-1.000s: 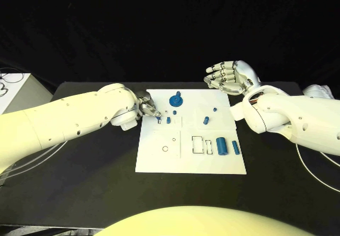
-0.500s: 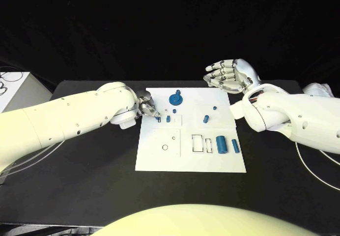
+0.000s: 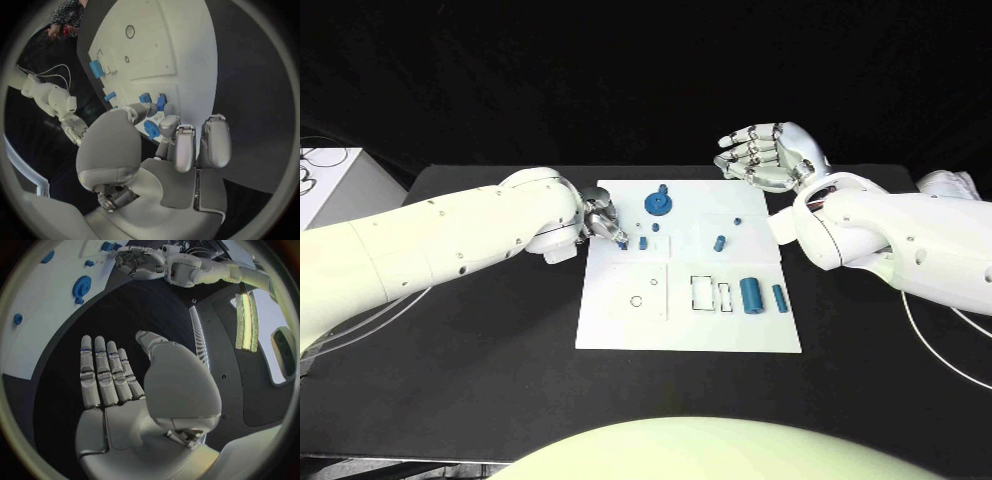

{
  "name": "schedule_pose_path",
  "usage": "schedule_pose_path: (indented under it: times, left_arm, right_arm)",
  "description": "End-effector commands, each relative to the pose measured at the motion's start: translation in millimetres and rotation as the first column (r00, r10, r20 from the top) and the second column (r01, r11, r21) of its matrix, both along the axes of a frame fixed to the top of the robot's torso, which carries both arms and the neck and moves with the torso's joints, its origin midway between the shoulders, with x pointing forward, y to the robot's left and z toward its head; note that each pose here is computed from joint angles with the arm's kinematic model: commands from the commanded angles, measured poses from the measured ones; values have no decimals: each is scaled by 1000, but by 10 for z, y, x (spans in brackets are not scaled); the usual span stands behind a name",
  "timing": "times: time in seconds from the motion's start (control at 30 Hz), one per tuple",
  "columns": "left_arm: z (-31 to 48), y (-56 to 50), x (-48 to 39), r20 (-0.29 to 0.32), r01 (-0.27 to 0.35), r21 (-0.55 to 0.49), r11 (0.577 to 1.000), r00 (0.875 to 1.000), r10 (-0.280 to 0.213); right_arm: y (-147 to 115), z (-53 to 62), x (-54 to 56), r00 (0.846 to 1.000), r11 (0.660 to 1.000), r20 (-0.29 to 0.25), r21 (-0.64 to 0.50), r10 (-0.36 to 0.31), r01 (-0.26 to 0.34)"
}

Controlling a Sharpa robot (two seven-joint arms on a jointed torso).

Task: Assemble the parts on the task board

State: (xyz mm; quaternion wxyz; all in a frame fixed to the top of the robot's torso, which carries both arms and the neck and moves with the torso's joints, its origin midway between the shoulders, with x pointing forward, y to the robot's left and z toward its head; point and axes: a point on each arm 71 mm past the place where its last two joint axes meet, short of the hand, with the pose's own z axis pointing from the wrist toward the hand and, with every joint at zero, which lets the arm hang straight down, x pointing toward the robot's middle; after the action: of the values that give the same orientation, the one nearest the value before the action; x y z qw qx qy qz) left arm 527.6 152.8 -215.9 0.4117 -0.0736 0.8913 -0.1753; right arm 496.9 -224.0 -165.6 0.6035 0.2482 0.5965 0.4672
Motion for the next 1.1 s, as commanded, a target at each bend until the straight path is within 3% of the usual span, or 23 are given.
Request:
schedule_pose_path:
  times: [0.03, 1.1]
  left_arm:
    - [-30, -19, -16, -20, 25, 15, 1000, 999, -25]
    - [-87, -66, -21, -40, 38, 35, 999, 999, -36]
  right_arm:
    - [15, -4, -3, 1000, 1000, -3, 0, 17, -17]
    - [19, -8, -3, 1000, 1000, -5, 1, 20, -20]
